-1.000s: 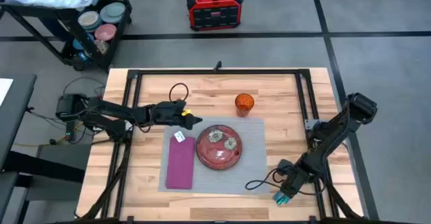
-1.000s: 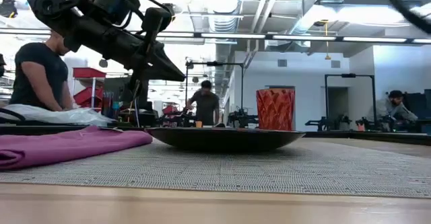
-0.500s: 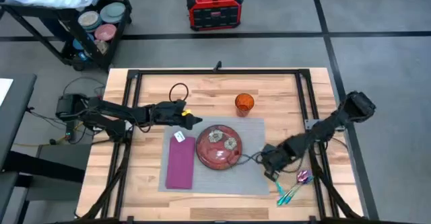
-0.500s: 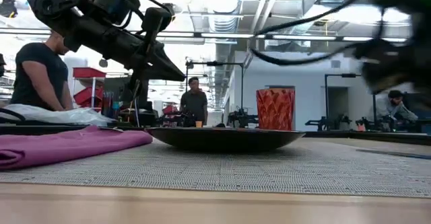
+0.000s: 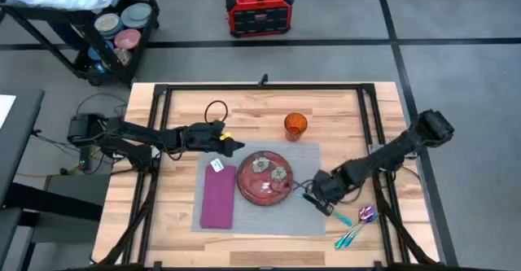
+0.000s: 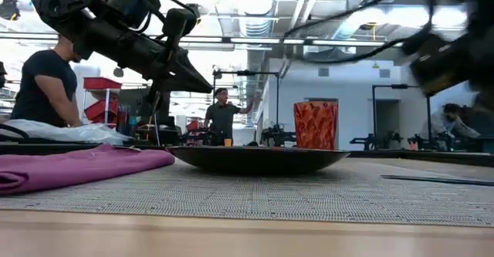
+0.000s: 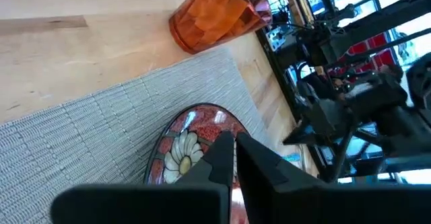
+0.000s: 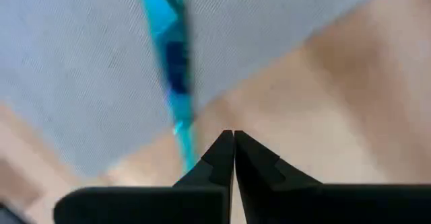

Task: Set table place
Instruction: Adjust the blue knife on the table mat

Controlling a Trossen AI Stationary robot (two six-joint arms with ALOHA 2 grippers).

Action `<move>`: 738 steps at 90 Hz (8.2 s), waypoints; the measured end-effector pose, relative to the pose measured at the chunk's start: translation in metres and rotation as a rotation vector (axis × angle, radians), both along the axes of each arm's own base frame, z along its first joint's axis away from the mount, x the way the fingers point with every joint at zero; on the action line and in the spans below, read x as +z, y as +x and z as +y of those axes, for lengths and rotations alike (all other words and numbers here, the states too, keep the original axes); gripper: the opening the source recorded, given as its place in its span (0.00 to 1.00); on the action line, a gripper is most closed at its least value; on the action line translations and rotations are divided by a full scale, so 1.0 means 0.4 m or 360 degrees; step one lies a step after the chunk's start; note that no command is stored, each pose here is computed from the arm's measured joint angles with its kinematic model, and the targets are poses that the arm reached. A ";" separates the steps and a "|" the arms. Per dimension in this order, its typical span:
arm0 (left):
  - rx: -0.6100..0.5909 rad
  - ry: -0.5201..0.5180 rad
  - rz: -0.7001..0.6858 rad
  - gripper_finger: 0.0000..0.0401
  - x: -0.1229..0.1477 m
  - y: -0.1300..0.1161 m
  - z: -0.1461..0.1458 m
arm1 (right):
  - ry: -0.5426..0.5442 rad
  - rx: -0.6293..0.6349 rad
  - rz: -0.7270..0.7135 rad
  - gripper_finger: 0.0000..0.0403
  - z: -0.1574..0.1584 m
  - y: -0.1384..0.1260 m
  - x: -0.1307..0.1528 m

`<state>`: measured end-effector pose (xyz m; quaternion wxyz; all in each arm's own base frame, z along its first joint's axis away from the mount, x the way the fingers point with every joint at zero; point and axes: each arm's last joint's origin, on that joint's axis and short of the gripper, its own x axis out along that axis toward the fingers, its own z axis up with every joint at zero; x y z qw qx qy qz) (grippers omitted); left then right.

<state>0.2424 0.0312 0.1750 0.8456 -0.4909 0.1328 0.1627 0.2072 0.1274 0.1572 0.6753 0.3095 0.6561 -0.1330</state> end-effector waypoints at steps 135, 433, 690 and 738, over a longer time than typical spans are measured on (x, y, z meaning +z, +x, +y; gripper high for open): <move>-0.0010 0.0002 0.0000 0.00 0.000 0.001 -0.005 | -0.0056 -0.0207 0.0256 0.00 0.167 -0.140 -0.020; -0.0052 0.0092 0.0026 0.00 -0.002 0.000 -0.007 | -0.0260 0.0161 -0.0081 0.00 -0.112 0.119 -0.026; -0.0096 0.0160 0.0037 0.00 -0.002 0.001 -0.013 | -0.0126 0.0161 -0.0091 0.00 -0.085 0.106 -0.045; -0.0096 0.0159 0.0037 0.00 -0.002 0.001 -0.013 | -0.0124 0.0192 -0.0112 0.00 -0.082 0.114 -0.035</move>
